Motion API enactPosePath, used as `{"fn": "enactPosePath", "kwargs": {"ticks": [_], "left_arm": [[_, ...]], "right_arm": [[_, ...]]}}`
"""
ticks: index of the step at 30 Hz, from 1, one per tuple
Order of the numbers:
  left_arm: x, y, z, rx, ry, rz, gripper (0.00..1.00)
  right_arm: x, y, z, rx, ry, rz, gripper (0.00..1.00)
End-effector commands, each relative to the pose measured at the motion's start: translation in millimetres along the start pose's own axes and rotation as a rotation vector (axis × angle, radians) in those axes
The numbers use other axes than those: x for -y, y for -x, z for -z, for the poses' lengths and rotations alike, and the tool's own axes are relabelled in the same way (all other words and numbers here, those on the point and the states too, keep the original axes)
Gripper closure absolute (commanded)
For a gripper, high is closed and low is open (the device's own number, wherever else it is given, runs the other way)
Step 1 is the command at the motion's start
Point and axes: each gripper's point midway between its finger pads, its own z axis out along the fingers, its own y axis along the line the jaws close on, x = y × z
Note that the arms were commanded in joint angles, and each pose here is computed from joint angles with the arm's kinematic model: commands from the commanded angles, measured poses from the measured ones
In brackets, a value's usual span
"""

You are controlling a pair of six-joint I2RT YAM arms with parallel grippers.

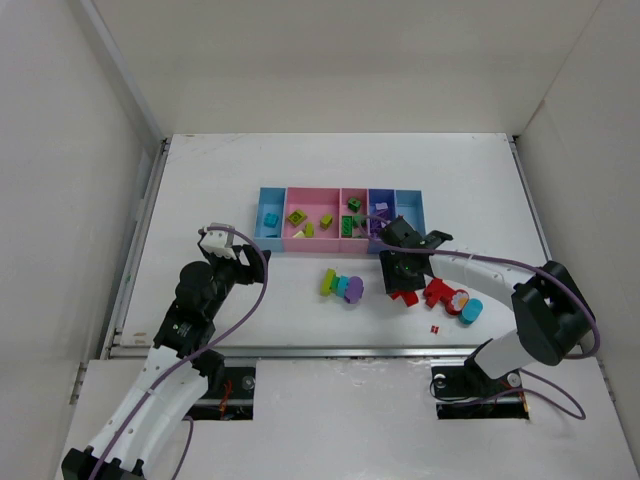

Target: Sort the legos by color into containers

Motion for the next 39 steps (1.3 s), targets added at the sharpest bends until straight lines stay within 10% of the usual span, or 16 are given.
{"fn": "enactPosePath", "kwargs": {"ticks": [1, 28, 39], "left_arm": [[1, 15, -1, 0.06, -0.003, 0.001, 0.29], [1, 15, -1, 0.06, -0.003, 0.001, 0.29], [1, 15, -1, 0.06, -0.003, 0.001, 0.29]], "right_arm": [[3, 9, 12, 0.038, -0.031, -0.016, 0.47], [23, 7, -15, -0.042, -0.003, -0.033, 0.47], [17, 6, -15, -0.041, 0.022, -0.026, 0.88]]}}
